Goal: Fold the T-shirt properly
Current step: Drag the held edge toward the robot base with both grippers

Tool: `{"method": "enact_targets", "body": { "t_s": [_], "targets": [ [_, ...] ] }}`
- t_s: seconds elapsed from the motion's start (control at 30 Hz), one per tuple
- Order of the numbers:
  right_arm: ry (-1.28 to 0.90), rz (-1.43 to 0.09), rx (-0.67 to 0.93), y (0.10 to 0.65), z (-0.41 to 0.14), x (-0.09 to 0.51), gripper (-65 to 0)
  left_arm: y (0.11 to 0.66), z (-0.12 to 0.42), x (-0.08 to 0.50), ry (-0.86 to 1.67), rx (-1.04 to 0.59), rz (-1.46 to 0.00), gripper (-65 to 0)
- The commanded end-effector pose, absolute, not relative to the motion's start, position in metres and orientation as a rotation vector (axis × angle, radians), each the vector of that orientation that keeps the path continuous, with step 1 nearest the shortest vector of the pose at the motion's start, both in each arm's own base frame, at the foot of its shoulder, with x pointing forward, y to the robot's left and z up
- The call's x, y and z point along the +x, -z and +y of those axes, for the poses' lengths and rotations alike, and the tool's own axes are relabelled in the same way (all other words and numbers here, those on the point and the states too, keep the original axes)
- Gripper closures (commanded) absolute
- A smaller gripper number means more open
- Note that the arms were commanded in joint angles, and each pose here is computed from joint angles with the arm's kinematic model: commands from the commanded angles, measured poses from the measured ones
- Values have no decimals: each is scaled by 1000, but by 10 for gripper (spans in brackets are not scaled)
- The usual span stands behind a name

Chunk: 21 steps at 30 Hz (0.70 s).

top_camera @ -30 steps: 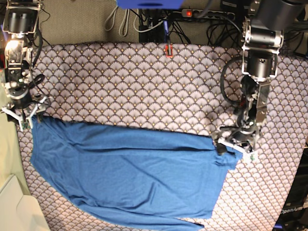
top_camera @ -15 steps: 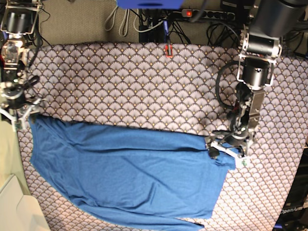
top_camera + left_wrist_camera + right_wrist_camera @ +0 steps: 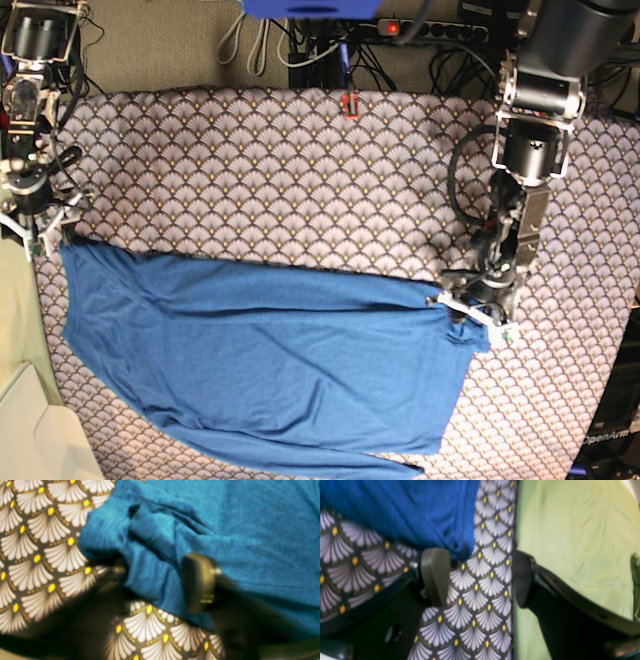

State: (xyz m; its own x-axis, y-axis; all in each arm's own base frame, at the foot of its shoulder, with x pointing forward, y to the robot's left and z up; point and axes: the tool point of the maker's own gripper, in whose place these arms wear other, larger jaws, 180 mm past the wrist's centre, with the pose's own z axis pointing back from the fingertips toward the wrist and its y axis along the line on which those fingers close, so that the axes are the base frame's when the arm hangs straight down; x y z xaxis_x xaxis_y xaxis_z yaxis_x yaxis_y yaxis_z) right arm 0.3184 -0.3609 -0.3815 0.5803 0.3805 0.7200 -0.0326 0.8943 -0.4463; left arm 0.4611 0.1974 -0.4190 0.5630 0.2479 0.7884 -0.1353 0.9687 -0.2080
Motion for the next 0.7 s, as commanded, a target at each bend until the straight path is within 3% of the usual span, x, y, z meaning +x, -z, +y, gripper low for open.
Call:
{"method": "enact_targets", "body": {
  "t_s": [0.0,0.1,0.13,0.23,0.67],
  "targets": [
    [-257,-976,-442,363,-368,327,-402,404,198,473,-222,-137,-986,-161],
    [-256,-976,-442,363,-369,328,-404,406,201,472,-234,-135,-980,-11],
    [-260,-977,-433,365,-365,329,-410,406,201,472,-235,-133,-980,0],
    [-264,-969,-410,373,-356,330,-417,406,201,472,-237,-134,-980,-21],
    [-251,-1018,-340,396,-343,339,-417,406,202,471,-233,-127,-978,-3]
  ]
}}
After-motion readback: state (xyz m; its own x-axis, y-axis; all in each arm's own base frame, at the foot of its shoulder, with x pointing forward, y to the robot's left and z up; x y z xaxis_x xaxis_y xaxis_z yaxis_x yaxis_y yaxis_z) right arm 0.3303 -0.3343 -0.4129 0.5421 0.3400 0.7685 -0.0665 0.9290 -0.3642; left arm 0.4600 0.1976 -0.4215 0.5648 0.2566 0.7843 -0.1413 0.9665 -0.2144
